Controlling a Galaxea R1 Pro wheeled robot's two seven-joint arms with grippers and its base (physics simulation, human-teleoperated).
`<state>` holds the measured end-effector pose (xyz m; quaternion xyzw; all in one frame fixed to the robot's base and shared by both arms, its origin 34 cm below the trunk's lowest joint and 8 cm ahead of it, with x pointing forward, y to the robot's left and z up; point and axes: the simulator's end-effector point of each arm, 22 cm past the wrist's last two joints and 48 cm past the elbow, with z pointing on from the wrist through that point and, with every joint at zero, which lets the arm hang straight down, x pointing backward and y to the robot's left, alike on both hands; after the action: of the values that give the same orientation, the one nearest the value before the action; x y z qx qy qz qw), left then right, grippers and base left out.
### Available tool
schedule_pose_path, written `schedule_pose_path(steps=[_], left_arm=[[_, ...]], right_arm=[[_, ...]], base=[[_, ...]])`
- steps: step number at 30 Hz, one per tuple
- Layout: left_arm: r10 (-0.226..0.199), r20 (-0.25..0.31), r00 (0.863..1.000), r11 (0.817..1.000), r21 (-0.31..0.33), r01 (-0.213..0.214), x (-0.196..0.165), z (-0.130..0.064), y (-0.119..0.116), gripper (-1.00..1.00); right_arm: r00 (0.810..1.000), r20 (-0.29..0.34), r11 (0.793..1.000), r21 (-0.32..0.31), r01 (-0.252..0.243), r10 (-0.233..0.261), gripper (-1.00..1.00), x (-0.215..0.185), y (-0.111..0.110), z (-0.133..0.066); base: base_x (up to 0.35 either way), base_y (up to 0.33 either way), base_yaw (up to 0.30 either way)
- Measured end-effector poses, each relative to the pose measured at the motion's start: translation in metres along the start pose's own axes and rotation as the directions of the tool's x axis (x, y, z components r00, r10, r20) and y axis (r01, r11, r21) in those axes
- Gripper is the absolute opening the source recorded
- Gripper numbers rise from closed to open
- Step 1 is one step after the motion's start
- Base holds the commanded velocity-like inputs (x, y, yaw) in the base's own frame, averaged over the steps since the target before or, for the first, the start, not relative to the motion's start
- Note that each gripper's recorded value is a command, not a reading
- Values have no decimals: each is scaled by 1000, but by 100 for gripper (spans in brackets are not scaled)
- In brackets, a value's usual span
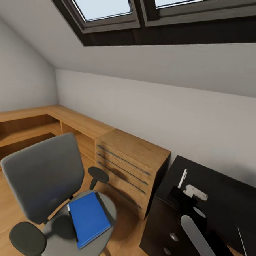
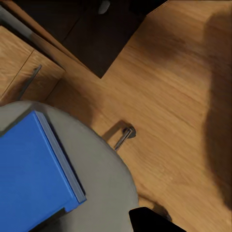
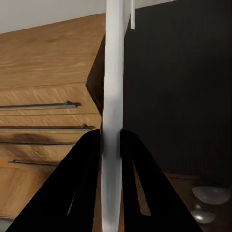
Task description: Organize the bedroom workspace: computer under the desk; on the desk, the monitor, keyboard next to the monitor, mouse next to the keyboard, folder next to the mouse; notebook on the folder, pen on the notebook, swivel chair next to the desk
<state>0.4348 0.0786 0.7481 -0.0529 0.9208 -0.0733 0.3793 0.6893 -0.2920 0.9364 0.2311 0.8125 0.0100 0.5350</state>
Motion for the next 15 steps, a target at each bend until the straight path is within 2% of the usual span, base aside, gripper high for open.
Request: schedule_pose_path(steps=[3, 7, 12, 15], left_arm=[[0, 0, 1000, 1000, 0, 0, 0, 0, 0, 100], [1, 1, 1000, 1000, 0, -1, 0, 0, 0, 100], [-1, 1, 1000, 1000, -1, 1, -1, 0, 1, 100], [-3, 8, 1000, 1000, -2, 3, -3, 0, 2, 100]], right_arm=[[1000, -3, 1000, 7, -1, 1, -100, -1, -3, 2], [1000, -26, 999, 40, -4, 5, -100, 6, -19, 11], [998, -65, 1000, -19, -15, 14, -100, 7, -25, 26], [985, -164, 999, -8, -49, 47, -100, 26, -64, 49]], base=[[285, -193, 0], [242, -136, 0], [59, -32, 0], [5, -3, 0]])
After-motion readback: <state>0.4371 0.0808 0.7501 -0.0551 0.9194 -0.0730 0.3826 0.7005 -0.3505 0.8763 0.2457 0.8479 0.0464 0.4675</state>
